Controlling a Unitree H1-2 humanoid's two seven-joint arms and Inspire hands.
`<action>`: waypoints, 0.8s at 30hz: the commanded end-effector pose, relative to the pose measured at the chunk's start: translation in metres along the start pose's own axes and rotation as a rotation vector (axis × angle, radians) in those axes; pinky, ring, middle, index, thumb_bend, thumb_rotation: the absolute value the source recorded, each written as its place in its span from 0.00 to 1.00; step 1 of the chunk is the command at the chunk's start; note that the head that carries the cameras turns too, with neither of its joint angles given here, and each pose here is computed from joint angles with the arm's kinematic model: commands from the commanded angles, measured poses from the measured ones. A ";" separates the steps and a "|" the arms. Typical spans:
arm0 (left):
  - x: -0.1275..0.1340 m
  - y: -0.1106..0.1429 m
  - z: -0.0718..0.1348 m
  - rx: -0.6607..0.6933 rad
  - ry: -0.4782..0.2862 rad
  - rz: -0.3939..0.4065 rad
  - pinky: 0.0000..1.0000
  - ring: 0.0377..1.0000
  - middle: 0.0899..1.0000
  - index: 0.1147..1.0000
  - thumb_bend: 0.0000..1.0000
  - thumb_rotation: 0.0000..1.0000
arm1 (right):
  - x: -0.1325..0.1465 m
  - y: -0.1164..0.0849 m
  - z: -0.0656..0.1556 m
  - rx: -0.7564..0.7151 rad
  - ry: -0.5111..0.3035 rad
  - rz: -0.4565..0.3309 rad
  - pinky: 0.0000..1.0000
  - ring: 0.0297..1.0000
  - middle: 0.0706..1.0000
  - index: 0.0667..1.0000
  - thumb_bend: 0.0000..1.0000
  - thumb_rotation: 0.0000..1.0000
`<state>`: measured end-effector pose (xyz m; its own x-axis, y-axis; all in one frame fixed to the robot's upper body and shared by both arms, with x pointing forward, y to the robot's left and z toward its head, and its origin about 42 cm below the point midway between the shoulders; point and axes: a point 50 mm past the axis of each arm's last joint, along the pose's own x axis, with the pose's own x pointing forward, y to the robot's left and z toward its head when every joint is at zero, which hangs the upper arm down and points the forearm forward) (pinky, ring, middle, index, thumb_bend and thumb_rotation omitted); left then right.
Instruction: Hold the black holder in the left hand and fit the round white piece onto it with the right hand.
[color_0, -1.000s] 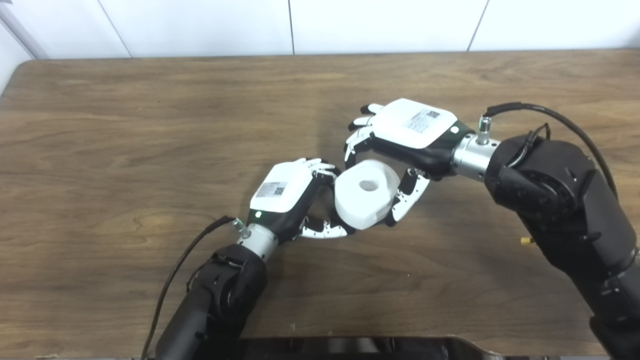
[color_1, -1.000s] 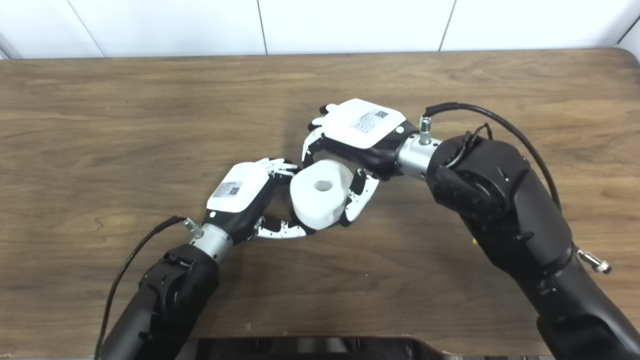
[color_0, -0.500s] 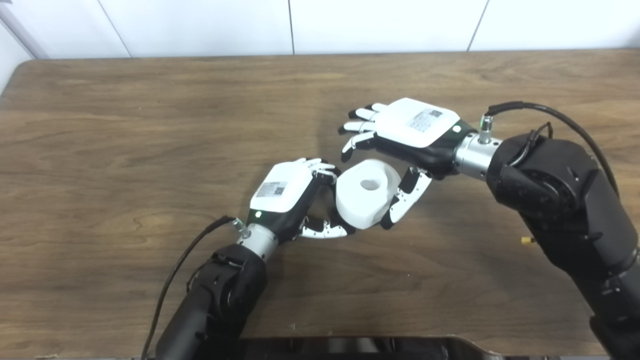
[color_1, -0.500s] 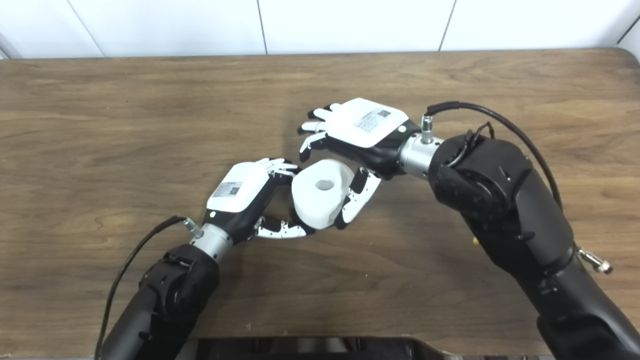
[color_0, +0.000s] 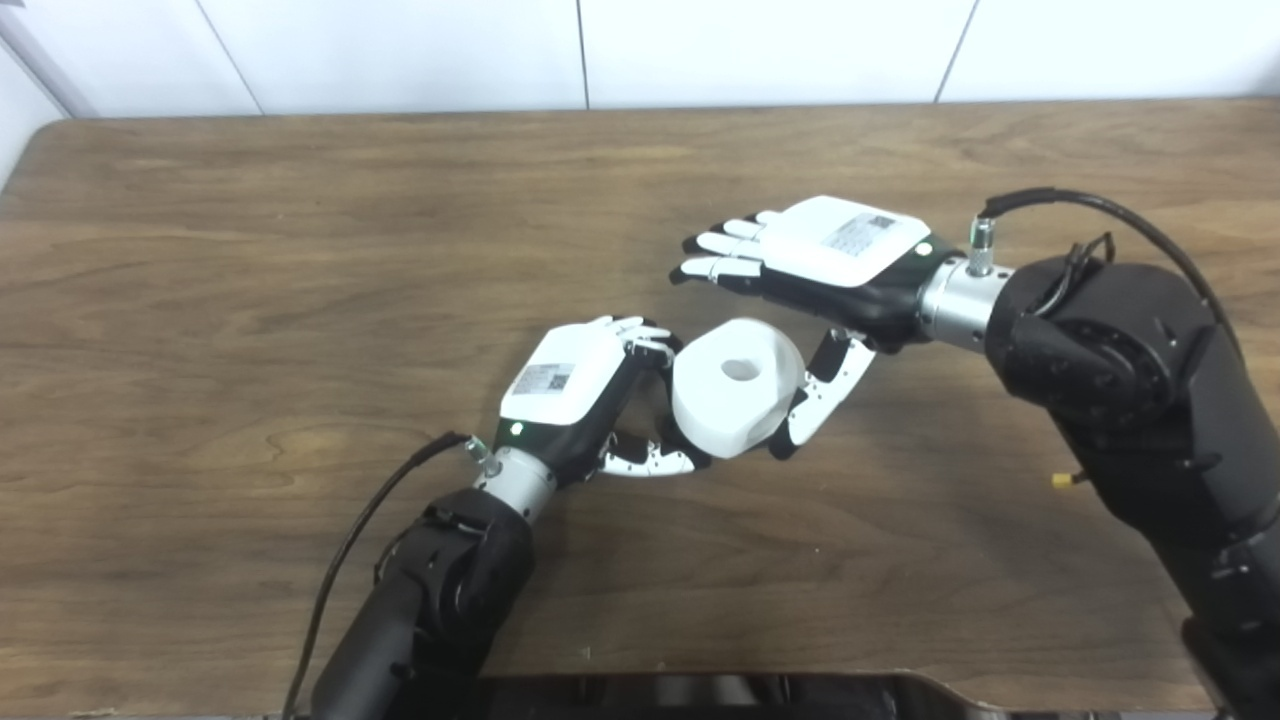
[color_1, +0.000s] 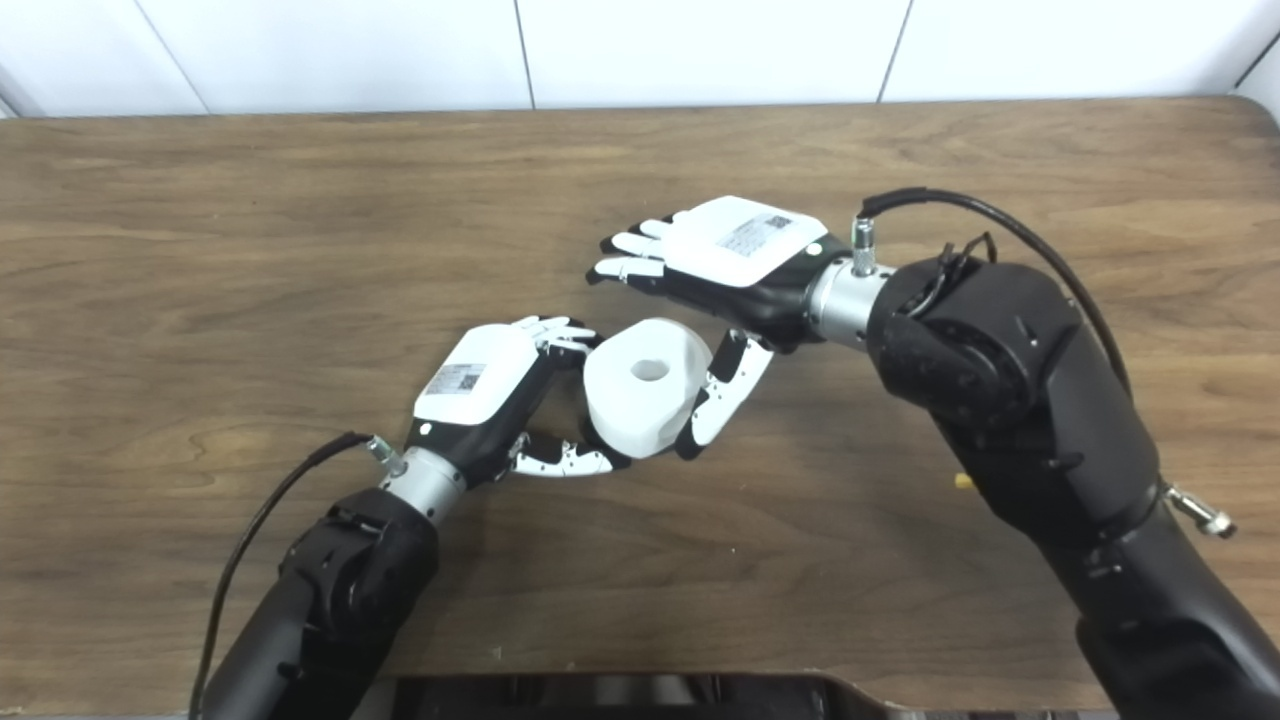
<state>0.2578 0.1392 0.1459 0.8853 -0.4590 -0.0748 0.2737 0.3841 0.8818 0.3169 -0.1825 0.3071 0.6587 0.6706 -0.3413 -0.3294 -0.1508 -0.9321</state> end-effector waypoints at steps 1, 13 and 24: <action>-0.003 -0.015 -0.009 -0.009 0.027 -0.086 0.89 0.86 0.78 0.42 0.52 0.05 | -0.017 -0.027 -0.002 -0.035 0.023 -0.055 1.00 1.00 1.00 0.97 1.00 0.52; -0.004 -0.016 -0.014 -0.009 0.017 -0.074 0.88 0.85 0.77 0.42 0.52 0.05 | -0.064 -0.040 -0.026 0.156 0.093 -0.099 1.00 1.00 1.00 1.00 0.99 0.74; -0.008 -0.018 -0.019 -0.008 0.008 -0.066 0.87 0.84 0.75 0.42 0.52 0.05 | -0.068 0.008 -0.047 0.441 0.182 -0.331 0.91 1.00 1.00 1.00 0.74 1.00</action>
<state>0.2589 0.1462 0.1403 0.8793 -0.4746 -0.0404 0.2537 0.3948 0.8831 0.2982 -0.2631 0.3093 0.8431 0.5055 -0.1834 -0.3903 0.3407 -0.8553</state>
